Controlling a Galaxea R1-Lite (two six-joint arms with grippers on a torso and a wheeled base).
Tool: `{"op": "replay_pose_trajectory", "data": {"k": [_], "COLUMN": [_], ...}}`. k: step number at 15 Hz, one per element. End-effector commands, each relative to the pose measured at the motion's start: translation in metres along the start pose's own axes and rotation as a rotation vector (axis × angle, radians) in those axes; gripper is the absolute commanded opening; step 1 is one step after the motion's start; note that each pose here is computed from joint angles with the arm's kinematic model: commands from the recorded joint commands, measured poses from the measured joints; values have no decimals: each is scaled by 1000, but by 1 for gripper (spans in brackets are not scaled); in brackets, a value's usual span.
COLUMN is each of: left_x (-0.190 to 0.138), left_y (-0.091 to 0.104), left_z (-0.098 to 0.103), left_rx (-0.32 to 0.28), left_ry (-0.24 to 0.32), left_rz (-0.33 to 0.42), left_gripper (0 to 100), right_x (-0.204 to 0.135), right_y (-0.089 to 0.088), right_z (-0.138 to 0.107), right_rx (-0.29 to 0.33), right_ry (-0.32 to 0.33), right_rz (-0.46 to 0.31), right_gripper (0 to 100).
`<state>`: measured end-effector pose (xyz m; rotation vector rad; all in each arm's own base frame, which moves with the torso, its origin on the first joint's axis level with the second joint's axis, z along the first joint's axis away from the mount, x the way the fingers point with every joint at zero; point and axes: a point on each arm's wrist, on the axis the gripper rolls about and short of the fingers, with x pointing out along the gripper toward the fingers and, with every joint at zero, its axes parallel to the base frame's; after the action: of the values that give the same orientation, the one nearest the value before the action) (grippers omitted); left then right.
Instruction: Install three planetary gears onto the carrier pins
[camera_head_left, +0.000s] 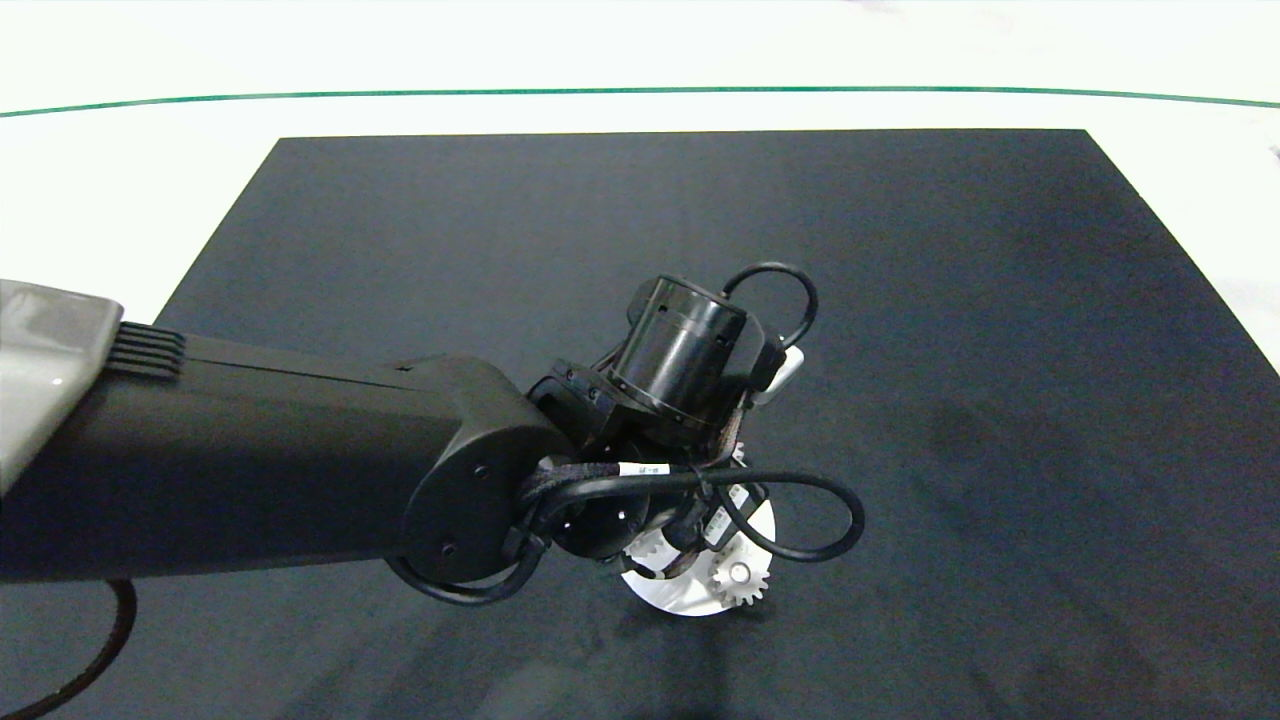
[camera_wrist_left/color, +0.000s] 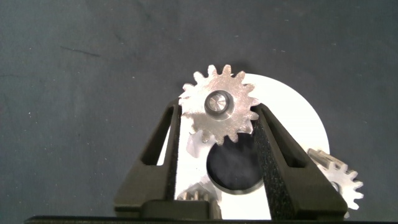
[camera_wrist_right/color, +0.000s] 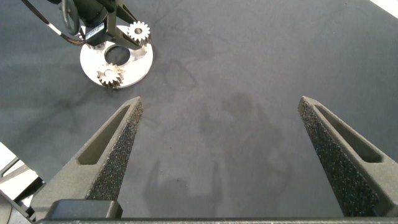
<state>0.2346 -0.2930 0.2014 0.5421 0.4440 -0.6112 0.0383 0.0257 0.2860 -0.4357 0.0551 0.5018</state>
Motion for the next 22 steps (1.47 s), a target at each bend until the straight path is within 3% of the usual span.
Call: {"op": "replay_pose_trajectory", "data": {"k": [1,4,7,10,12,14,17,19,22], "left_x": [-6,-22,-77,-139,-177,-219,-285,-308,-317], "left_y": [2,11,51,98,121,132,135,109,63], "left_z": [0,2,-3,-36,-62,-89,-125,-156,-210], "left_rx": [0,-18,-82,-171,-238,-301,-395,-419,-401], "left_ry": [-4,-32,-103,-145,-166,-206,-273,-323,-359], "left_rz": [2,14,87,229,351,478,763,814,847], "left_gripper": [100,100,100,100,100,100,100,100,100], "right_x": [0,-1,0,0,4,2,-19,-38,-61], "right_y": [0,0,0,0,3,6,8,19,41], "right_z": [0,0,0,-3,-13,-31,-65,-88,-115], "right_rx": [-2,-1,-4,-22,-32,-40,-14,40,91], "right_ry": [0,-3,3,20,86,170,302,328,265], "right_rz": [0,-3,-2,-28,-93,-205,-523,-735,-948], "right_gripper": [100,100,100,100,100,100,100,100,100]}}
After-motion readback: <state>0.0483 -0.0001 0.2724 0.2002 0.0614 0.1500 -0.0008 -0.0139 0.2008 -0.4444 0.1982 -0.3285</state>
